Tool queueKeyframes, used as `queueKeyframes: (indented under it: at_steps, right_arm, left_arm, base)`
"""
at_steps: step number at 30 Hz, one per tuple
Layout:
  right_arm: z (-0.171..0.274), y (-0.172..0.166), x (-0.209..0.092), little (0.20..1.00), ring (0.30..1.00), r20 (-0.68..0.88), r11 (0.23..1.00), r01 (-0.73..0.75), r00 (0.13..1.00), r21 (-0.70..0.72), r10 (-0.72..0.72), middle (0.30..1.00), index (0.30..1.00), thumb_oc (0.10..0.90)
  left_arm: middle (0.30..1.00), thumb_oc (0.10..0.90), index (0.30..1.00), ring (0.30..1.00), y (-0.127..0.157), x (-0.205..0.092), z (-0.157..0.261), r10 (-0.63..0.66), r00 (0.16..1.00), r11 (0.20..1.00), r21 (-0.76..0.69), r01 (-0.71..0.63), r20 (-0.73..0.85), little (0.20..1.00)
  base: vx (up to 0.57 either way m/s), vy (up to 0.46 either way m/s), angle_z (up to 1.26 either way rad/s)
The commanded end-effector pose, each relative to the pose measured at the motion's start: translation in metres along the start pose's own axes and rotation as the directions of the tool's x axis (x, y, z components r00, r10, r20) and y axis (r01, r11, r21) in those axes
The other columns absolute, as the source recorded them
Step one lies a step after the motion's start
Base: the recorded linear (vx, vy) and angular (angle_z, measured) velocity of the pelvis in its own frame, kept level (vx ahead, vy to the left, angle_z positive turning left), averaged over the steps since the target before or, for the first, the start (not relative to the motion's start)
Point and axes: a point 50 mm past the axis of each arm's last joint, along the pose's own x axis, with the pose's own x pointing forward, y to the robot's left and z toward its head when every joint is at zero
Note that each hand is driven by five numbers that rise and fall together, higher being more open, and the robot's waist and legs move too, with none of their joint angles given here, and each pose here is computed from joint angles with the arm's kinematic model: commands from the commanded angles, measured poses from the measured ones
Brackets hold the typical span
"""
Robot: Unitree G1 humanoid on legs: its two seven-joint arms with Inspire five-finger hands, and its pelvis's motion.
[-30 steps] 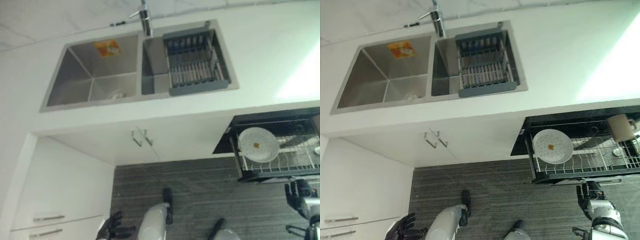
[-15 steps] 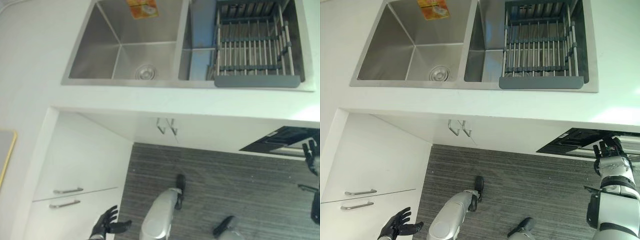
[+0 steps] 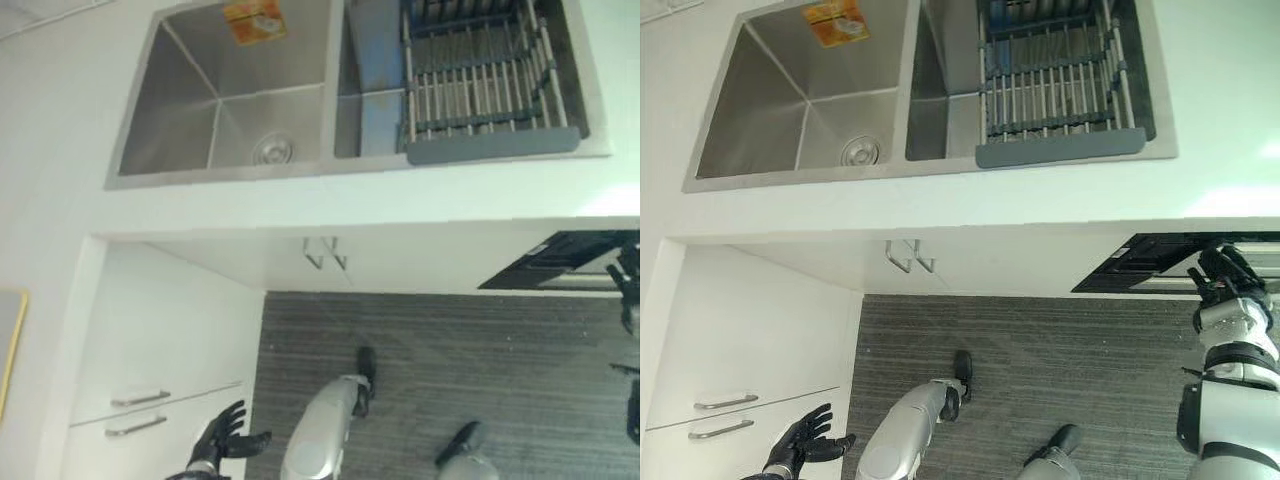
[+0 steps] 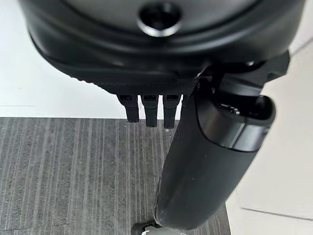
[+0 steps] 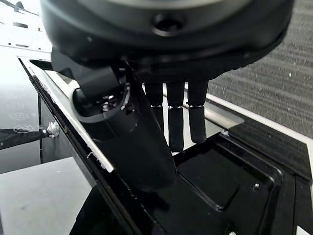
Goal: Place the dishes in the dishwasher.
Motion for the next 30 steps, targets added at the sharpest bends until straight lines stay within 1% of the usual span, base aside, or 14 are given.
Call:
queueKeyframes:
  at_steps: [1,3,4,5,6,10,11,12,15,19,21,22,26,30]
  right_arm:
    - [0.046,0.084,-0.023,0.9,0.9,0.301,0.916,-0.363,0.866,-0.173,0.4,0.9,0.9,0.8]
    - [0.013,0.086,-0.03,0.9,0.9,0.238,0.875,-0.397,0.854,-0.276,0.462,0.9,0.9,0.8]
    - [0.013,0.086,-0.03,0.9,0.9,0.238,0.875,-0.397,0.854,-0.276,0.462,0.9,0.9,0.8]
    - [-0.03,0.067,-0.037,0.9,0.9,0.152,0.849,-0.44,0.855,-0.294,0.496,0.9,0.9,0.8]
    - [-0.052,0.055,-0.043,0.9,0.9,0.108,0.843,-0.45,0.861,-0.294,0.497,0.9,0.9,0.8]
    - [-0.101,0.015,-0.053,0.9,0.9,-0.034,0.87,-0.445,0.893,-0.213,0.448,0.9,0.9,0.8]
    - [-0.114,0.003,-0.056,0.9,0.9,-0.078,0.873,-0.437,0.899,-0.218,0.43,0.9,0.9,0.8]
    - [-0.118,0.0,-0.057,0.9,0.9,-0.093,0.872,-0.435,0.9,-0.224,0.425,0.9,0.9,0.8]
    - [-0.161,-0.035,-0.073,0.9,0.9,-0.265,0.861,-0.43,0.893,-0.27,0.363,0.9,0.9,0.8]
    - [-0.188,-0.064,-0.088,0.9,0.9,-0.384,0.832,-0.435,0.874,-0.345,0.298,0.9,0.9,0.8]
    - [-0.198,-0.075,-0.095,0.9,0.9,-0.431,0.837,-0.428,0.862,-0.34,0.266,0.9,0.9,0.8]
    - [-0.209,-0.09,-0.104,0.9,0.9,-0.492,0.816,-0.436,0.842,-0.379,0.221,0.9,0.9,0.8]
    - [-0.222,-0.111,-0.116,0.9,0.9,-0.55,0.805,-0.426,0.821,-0.414,0.151,0.9,0.9,0.8]
    - [-0.234,-0.128,-0.129,0.9,0.9,-0.605,0.752,-0.449,0.792,-0.482,0.086,0.9,0.9,0.8]
  left_arm:
    - [0.9,0.8,0.9,0.9,0.022,-0.003,0.009,0.067,0.995,0.998,-0.013,-0.066,0.07,0.9]
    - [0.9,0.8,0.9,0.9,0.022,-0.002,0.013,0.071,0.994,0.996,-0.053,-0.067,0.086,0.9]
    - [0.9,0.8,0.9,0.9,0.022,-0.002,0.013,0.071,0.994,0.996,-0.053,-0.067,0.086,0.9]
    - [0.9,0.8,0.9,0.9,0.022,0.0,0.019,0.063,0.992,0.993,-0.105,-0.052,0.112,0.9]
    - [0.9,0.8,0.9,0.9,0.02,0.001,0.021,0.053,0.991,0.989,-0.145,-0.035,0.123,0.9]
    - [0.9,0.8,0.9,0.9,0.014,0.006,0.031,0.032,0.989,0.981,-0.195,-0.003,0.147,0.9]
    - [0.9,0.8,0.9,0.9,0.013,0.007,0.033,0.031,0.988,0.977,-0.215,0.002,0.149,0.9]
    - [0.9,0.8,0.9,0.9,0.013,0.007,0.033,0.03,0.988,0.975,-0.221,0.004,0.149,0.9]
    - [0.9,0.8,0.9,0.9,0.008,0.013,0.038,0.03,0.991,0.976,-0.219,-0.001,0.129,0.9]
    - [0.9,0.8,0.9,0.9,0.005,0.017,0.033,0.044,0.996,0.975,-0.221,-0.027,0.072,0.9]
    - [0.9,0.8,0.9,0.9,0.005,0.019,0.03,0.049,0.998,0.975,-0.219,-0.039,0.04,0.9]
    - [0.9,0.8,0.9,0.9,0.005,0.02,0.023,0.055,0.998,0.976,-0.21,-0.055,-0.003,0.9]
    - [0.9,0.8,0.9,0.9,0.005,0.019,0.013,0.054,0.997,0.982,-0.177,-0.064,-0.058,0.9]
    - [0.9,0.8,0.9,0.9,0.004,0.018,0.005,0.044,0.994,0.986,-0.155,-0.06,-0.103,0.9]
  base:
    - [-0.1,-0.038,-0.27]
    - [-0.07,-0.021,-0.15]
    - [-0.2,-0.039,-0.21]
    - [-0.22,-0.057,-0.11]
    - [-0.25,-0.075,0.04]
    - [-0.12,-0.044,-0.25]
    - [-0.09,-0.022,-0.1]
    - [-0.09,-0.02,-0.1]
    - [-0.1,-0.02,-0.22]
    - [-0.03,-0.01,-0.19]
    - [-0.02,-0.003,-0.2]
    - [-0.01,0.003,-0.08]
    - [0.01,0.001,-0.07]
    - [0.02,-0.008,0.0]
